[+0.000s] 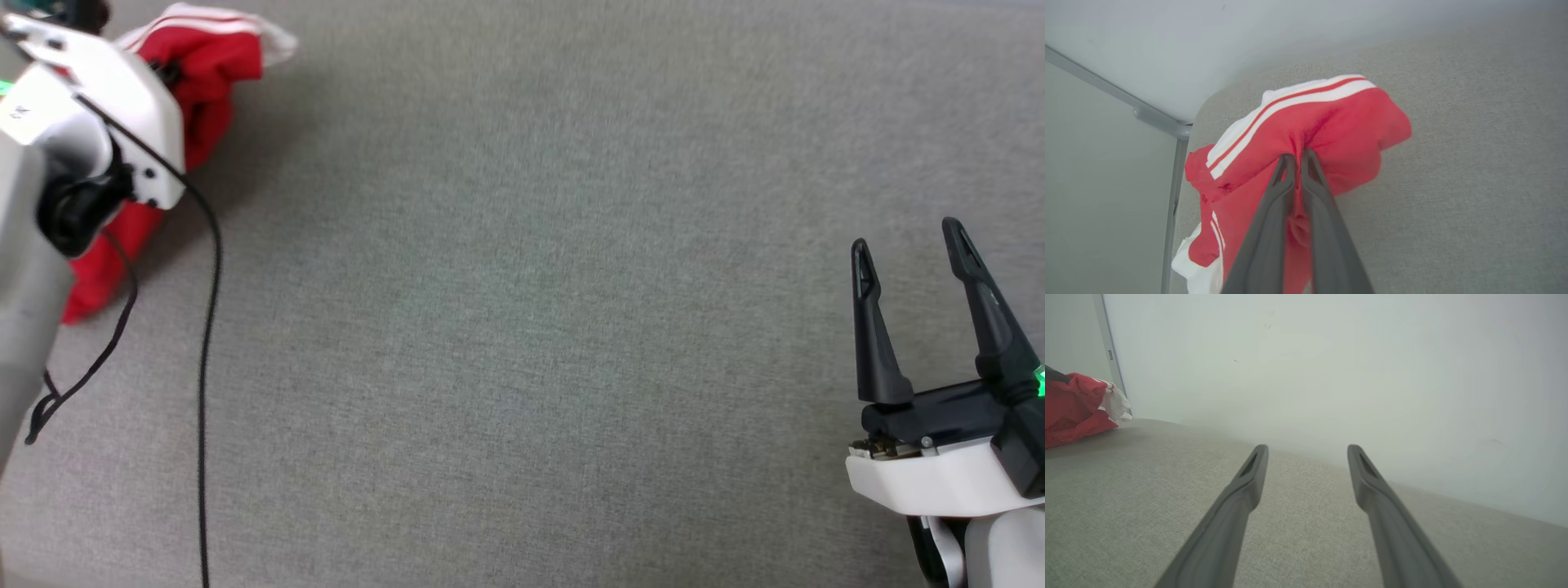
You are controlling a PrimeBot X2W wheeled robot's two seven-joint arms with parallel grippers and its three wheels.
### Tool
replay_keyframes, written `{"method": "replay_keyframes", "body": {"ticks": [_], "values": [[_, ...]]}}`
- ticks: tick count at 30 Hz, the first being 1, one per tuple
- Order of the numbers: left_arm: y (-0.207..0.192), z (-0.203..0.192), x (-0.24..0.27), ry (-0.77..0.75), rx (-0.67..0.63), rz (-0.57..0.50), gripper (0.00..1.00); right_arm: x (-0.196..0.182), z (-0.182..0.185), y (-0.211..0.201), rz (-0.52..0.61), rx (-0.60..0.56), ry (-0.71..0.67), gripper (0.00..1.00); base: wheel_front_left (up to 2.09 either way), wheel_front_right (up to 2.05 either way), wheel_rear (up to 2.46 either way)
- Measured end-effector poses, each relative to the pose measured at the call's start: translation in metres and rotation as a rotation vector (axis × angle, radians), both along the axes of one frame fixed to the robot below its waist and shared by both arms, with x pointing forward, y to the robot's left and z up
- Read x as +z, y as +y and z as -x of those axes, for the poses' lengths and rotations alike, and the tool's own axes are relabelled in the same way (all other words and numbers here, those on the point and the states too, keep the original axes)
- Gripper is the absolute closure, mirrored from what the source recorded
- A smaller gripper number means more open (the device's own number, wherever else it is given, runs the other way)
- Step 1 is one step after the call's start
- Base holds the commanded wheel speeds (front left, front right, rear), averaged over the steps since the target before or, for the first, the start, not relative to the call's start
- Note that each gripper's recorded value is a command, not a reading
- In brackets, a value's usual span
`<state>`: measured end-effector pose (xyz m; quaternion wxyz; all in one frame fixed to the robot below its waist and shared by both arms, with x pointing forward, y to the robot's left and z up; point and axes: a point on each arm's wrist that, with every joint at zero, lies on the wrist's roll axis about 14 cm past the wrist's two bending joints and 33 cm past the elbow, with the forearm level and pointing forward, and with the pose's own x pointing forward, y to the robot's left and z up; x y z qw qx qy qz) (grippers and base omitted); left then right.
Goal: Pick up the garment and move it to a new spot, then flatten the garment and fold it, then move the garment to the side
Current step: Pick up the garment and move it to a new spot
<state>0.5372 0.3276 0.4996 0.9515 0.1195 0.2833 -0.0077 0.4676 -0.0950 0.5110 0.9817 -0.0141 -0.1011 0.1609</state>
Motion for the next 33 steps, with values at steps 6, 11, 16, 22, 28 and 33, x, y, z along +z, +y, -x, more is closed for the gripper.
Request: {"method": "replay_keyframes", "body": {"ticks": [6,11,16,22,28,33], "values": [[-0.062,-0.014,0.038,-0.128,-0.196,-0.044,1.0,0.021,0.013,-0.014,-0.004,-0.046,-0.035,0.0,0.0,0.0,0.0],[-0.142,-0.025,0.051,-0.203,-0.394,-0.023,1.0,0.031,0.024,-0.039,0.009,-0.116,-0.052,0.0,0.0,0.0,0.0],[-0.235,-0.024,0.056,-0.256,-0.603,0.033,1.0,0.038,0.034,-0.068,0.023,-0.2,-0.061,0.0,0.0,0.0,0.0],[-0.338,0.002,0.05,-0.283,-0.843,0.11,1.0,0.041,0.049,-0.104,0.025,-0.305,-0.059,0.0,0.0,0.0,0.0],[-0.414,0.06,0.009,-0.186,-1.027,0.215,1.0,0.044,0.06,-0.13,0.029,-0.379,-0.059,0.0,0.0,0.0,0.0],[-0.445,0.117,-0.043,-0.031,-1.121,0.276,1.0,0.041,0.066,-0.139,0.031,-0.407,-0.045,0.0,0.0,0.0,0.0]]}}
